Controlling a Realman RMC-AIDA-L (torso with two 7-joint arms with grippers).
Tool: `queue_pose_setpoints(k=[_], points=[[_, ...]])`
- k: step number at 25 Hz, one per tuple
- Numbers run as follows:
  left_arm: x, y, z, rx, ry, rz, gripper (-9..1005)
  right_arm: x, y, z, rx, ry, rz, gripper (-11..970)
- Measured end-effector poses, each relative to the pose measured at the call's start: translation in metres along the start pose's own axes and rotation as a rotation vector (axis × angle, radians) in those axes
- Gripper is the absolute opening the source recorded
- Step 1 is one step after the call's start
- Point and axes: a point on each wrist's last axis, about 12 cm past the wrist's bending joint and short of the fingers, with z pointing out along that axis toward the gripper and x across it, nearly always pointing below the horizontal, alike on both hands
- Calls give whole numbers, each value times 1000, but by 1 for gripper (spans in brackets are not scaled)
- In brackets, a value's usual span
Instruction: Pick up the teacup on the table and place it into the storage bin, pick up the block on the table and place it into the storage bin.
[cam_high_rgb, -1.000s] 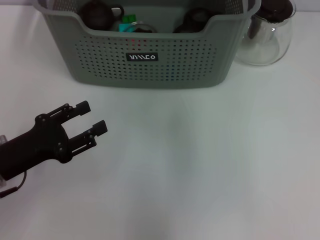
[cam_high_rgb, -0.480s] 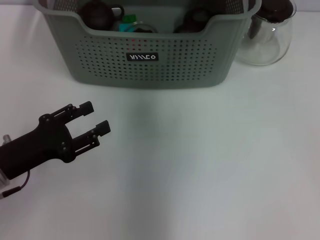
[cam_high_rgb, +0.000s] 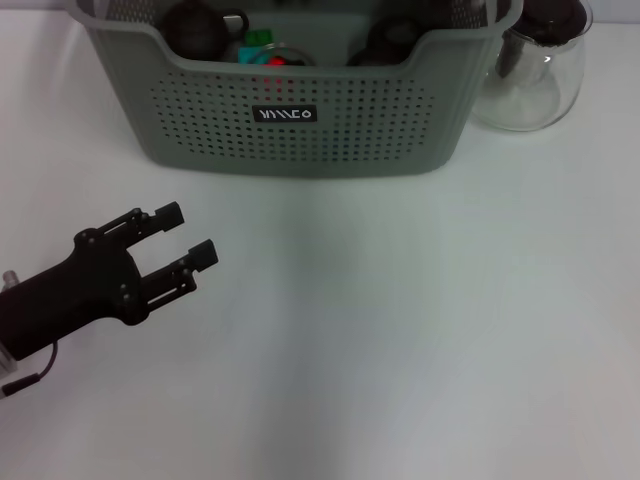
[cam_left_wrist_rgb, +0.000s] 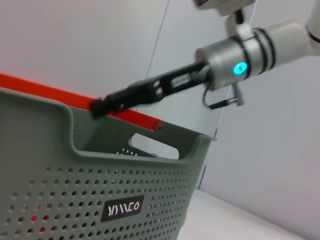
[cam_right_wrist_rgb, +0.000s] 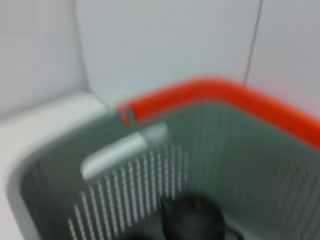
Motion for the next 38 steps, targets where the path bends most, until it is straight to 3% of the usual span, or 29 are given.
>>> queue_pose_setpoints(k=[3,5,9,15,20,23,28,38], points=[[-2,0,0,6,-7,2,715,2,-2,-35,-54,-174,38,655],[-2,0,1,8,-11,3,715,16,-3,-63,-105,-304,51,695],[-5,2,-1,15,-7,10,715,76,-4,-115,-230,-491,14,774],[-25,6,-2,190,108,10,715,186,6,-160,-346,-548,-120,888],[-46,17,12,307,201,41,715,256,10,-167,-386,-461,19,946],[-47,15,22,370,225,95,761,268,14,-163,-398,-428,34,946],[-39,4,46,464,251,165,855,285,24,-149,-421,-380,-36,946],[-31,-1,58,459,253,162,860,287,26,-140,-432,-371,-6,946]])
